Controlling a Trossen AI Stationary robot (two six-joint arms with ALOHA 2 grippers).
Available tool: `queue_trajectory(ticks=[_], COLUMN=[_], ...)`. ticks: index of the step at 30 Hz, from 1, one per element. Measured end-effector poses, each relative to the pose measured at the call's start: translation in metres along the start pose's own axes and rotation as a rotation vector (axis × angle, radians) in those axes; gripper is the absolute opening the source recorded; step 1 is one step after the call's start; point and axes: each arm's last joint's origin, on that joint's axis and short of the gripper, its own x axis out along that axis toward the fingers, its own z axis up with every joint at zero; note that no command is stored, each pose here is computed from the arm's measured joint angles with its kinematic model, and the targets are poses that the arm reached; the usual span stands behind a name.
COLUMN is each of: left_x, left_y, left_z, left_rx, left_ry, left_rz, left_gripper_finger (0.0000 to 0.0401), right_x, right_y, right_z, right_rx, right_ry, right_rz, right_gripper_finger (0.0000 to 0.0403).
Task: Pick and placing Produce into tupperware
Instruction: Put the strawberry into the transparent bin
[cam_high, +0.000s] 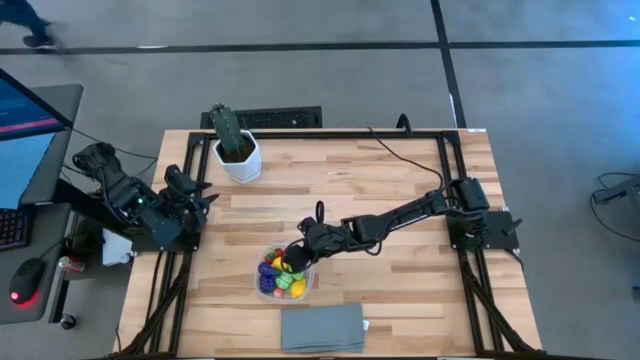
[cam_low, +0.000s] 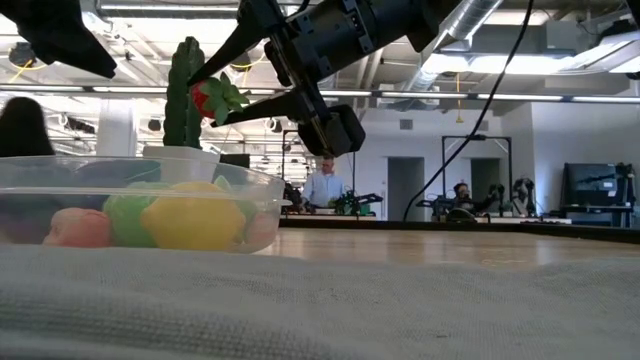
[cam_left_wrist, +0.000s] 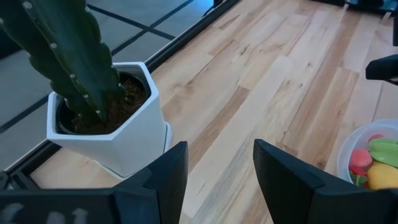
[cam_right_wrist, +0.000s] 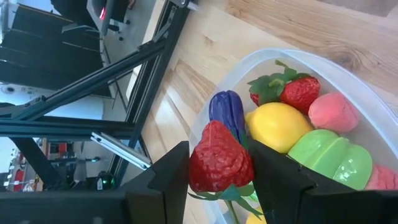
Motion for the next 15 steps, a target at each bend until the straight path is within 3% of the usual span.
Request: queue_trajectory(ticks=[6,15], left_x=[0.0,0.0], left_y=[0.0001,0.0002], left_z=[0.0002,0.0003], left_rx=[0.0,0.0], left_ry=[-0.007,-0.012], left_rz=[0.003,0.006], left_gripper_finger=[0.0174,0.0174], right_x=[0.0,-0.0006], right_y=[-0.0001,0.0092], right_z=[0.0,-0.0081], right_rx=[0.0,-0.025], right_ry=[-0.002,-0.119], right_rz=[-0.001,0.014], right_gripper_finger=[0.0178,0.0181])
